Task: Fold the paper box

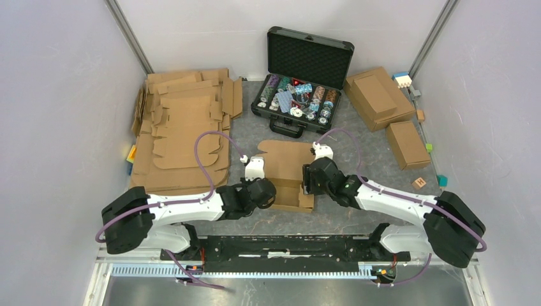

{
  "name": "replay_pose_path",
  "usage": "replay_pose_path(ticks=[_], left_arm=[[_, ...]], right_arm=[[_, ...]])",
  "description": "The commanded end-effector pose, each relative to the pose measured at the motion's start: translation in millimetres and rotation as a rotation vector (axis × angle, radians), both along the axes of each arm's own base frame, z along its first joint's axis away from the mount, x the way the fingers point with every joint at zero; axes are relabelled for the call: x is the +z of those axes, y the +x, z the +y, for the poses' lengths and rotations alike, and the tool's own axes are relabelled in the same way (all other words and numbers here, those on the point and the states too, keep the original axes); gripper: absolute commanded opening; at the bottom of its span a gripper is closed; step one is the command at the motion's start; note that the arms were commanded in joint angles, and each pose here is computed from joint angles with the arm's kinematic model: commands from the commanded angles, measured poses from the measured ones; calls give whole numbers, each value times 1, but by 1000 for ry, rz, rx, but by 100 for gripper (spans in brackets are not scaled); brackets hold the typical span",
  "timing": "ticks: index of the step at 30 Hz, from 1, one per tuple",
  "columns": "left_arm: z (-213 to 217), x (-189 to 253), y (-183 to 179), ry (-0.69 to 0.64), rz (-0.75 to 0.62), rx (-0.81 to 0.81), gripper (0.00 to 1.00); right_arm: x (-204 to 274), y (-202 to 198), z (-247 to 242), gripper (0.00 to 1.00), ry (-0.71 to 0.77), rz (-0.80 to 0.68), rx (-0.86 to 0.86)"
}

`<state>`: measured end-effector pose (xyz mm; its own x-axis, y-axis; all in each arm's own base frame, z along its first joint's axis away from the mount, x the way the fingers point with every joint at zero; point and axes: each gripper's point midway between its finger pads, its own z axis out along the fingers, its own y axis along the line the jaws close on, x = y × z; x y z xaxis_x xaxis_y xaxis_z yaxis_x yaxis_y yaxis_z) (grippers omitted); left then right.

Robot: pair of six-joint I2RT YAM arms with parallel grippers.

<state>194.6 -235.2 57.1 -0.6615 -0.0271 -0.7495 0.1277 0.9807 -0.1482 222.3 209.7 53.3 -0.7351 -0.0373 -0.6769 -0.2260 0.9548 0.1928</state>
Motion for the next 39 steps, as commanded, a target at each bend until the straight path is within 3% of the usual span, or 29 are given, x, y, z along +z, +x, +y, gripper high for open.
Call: replay_pose_path(ticks=[1, 18, 20, 22, 23, 24, 35, 39], left_arm=[[-6, 10, 5, -56, -37, 44, 7], [-2, 11, 8, -79, -54, 95, 6], [-1, 11, 8, -79, -56, 101, 6], [-1, 10, 8, -78, -55, 102, 6], [-1, 10, 8, -77, -54, 102, 5], [-1, 9, 8, -74, -53, 100, 5], [-7, 8, 6, -66, -50, 88, 4], [-8, 8, 5, -79, -60, 105, 3]], right_arm=[[4, 9, 13, 58, 53, -6, -9], [-9, -10, -21, 42, -7, 113, -206], [-7, -11, -21, 46, 2, 117, -215], [-3, -11, -19, 55, 27, 111, -209], [-1, -12, -18, 66, 39, 109, -207], [1, -11, -16, 67, 57, 101, -200], [1, -2, 7, 68, 266, 151, -220], [-6, -1, 6, 64, 279, 196, -305]])
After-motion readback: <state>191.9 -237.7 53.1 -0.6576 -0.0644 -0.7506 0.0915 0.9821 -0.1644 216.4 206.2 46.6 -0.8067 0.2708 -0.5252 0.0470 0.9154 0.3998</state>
